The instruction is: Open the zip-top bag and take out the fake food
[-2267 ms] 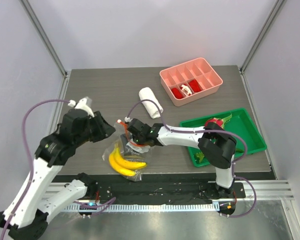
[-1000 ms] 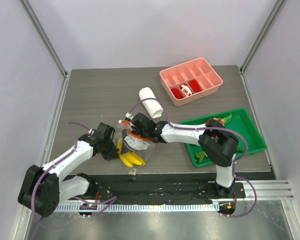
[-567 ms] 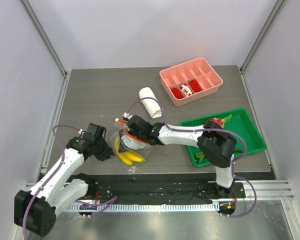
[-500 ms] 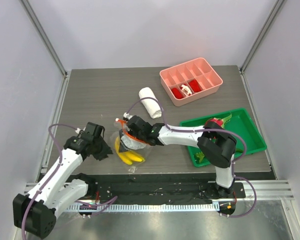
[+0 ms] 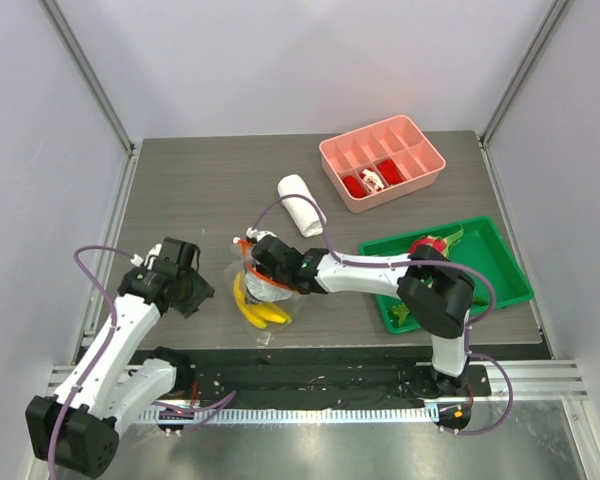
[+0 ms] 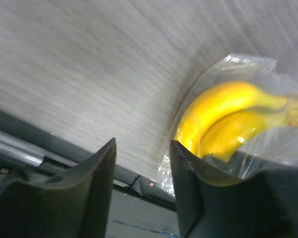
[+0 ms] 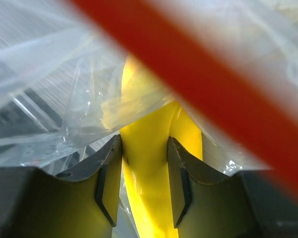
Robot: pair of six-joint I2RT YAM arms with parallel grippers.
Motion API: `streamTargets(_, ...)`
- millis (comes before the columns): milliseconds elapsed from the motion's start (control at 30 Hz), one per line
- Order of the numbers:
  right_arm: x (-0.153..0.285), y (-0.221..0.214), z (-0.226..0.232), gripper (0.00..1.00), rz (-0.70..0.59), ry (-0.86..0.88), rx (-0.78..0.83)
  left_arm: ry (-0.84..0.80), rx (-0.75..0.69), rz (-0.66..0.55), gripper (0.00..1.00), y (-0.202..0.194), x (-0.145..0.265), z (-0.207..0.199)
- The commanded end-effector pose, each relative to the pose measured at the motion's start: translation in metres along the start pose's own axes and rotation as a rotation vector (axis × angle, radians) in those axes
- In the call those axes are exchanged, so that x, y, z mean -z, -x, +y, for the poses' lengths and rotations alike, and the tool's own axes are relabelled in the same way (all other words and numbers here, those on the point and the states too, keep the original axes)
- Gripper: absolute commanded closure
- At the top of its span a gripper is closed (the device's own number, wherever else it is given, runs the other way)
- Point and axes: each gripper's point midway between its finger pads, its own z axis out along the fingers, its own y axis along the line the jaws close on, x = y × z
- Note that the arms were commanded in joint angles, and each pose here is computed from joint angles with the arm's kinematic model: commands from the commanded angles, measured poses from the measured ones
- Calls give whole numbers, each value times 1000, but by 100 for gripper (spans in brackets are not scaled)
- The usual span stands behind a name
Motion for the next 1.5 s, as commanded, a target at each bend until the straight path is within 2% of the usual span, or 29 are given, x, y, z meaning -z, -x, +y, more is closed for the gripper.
streamTargets(0, 28, -19, -20, 99, 93, -45, 61, -202, 31, 3, 49, 19, 6, -54)
streamTargets(67, 44, -10, -15, 99, 73, 2, 43, -300, -1, 56, 46, 15, 11, -74)
streamTargets(133, 61, 0, -6, 99, 62, 86, 25, -388, -18, 57, 43, 19, 15, -93)
streamTargets(200, 71, -2, 0, 99, 86, 162, 16, -508, -57, 97, 43, 12, 19, -112)
streamTargets(400, 87, 13, -3, 99, 81, 304, -46, -630, -49, 250, 42, -18, 7, -122)
streamTargets(567, 99, 28, 7, 99, 74, 425, -86, -748, -65, 230, 40, -13, 17, -138)
streamTargets(900, 123, 29, 28, 99, 144, 645, -118, -750, -124, 216, 41, -5, 9, -149)
streamTargets(1133, 134, 14, 20, 99, 189, 682, -132, -727, -179, 145, 42, 8, 10, -147)
streamTargets(1233, 137, 14, 22, 99, 195, 695, -130, -769, -170, 147, 48, 9, 13, -155)
streamTargets(1333, 139, 17, 24, 99, 187, 698, -127, -825, -136, 177, 59, 6, 17, -163)
streamTargets(1400, 139, 19, 25, 99, 185, 701, -126, -845, -103, 200, 60, 3, 20, -164)
streamTargets(1467, 138, 21, 24, 99, 180, 697, -124, -855, -100, 236, 55, -5, 22, -161)
